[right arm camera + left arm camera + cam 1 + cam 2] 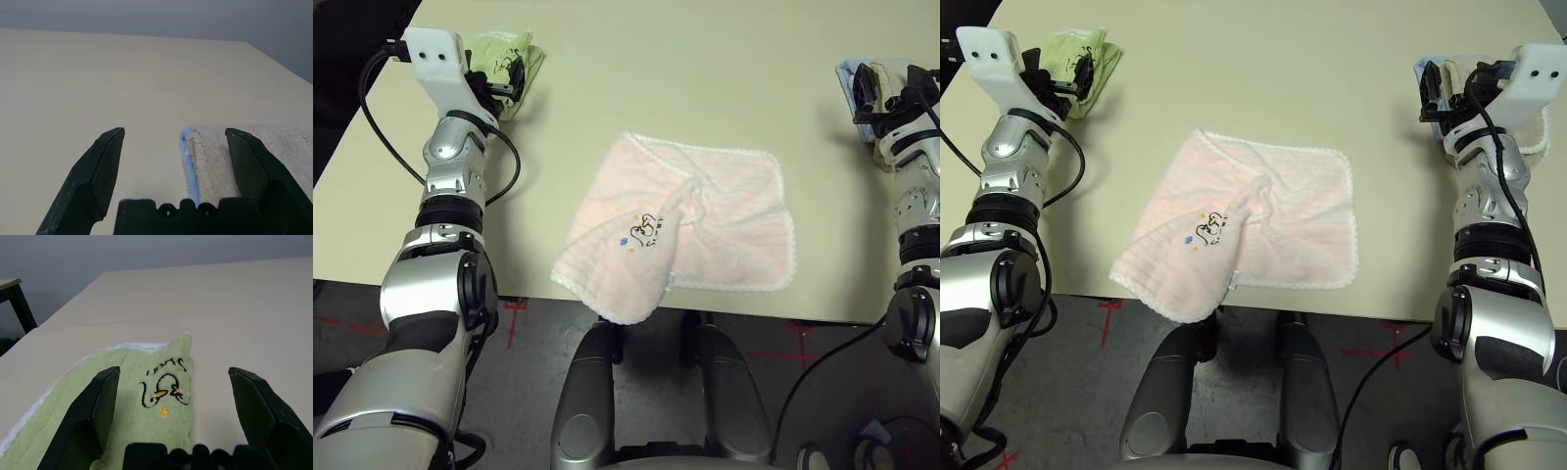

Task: Fold the towel and set it aside.

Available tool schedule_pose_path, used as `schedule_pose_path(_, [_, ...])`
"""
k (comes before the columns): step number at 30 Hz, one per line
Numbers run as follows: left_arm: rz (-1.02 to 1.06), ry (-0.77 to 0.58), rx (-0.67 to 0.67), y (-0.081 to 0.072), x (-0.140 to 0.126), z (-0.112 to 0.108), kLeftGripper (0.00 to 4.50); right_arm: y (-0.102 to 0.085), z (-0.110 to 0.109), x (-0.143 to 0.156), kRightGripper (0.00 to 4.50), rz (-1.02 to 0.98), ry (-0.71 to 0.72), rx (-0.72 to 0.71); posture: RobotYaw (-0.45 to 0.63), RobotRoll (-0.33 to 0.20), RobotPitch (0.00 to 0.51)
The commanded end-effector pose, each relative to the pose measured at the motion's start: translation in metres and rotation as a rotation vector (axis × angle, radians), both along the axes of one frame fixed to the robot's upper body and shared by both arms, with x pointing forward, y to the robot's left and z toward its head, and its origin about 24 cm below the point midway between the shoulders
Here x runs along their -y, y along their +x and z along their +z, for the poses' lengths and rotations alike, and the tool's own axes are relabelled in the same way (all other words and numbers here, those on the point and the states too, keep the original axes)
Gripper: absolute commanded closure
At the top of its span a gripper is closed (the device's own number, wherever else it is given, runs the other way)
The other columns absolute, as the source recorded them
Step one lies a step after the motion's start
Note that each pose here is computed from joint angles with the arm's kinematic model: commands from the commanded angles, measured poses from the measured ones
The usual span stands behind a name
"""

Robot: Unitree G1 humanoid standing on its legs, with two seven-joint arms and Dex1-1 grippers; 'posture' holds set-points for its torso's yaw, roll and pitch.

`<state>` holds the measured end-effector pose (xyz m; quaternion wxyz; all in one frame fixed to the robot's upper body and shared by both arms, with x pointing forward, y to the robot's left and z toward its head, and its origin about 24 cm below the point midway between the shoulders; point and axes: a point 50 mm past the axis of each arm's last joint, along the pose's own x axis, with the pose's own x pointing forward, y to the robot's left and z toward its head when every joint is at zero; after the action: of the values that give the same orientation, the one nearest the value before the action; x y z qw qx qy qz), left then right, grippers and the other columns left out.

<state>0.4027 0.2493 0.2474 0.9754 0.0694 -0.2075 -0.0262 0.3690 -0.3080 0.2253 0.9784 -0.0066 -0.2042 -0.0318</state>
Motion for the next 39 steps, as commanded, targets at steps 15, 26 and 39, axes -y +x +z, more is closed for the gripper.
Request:
schedule_pose_path(15, [-0.099,0.068,-0.048,-0.004,-0.008,-0.006,0.00,-0.006,-0.023,-0.017,0.01,0.016,0.022,-0.018,0.00,0.000,0.362])
schedule_pose_path(26, [-0.380,0.089,-0.056,-0.006,0.003,0.014,0.00,0.003,-0.009,-0.028,0.01,0.088,-0.006,-0.029,0.03,0.000,0.371])
schedule_pose_path(39, [-1.104,0.400,-0.339,-0.028,0.030,0.010,0.00,-0.001,0.000,-0.018,0.01,0.159,-0.112,-0.061,-0.05,0.000,0.396])
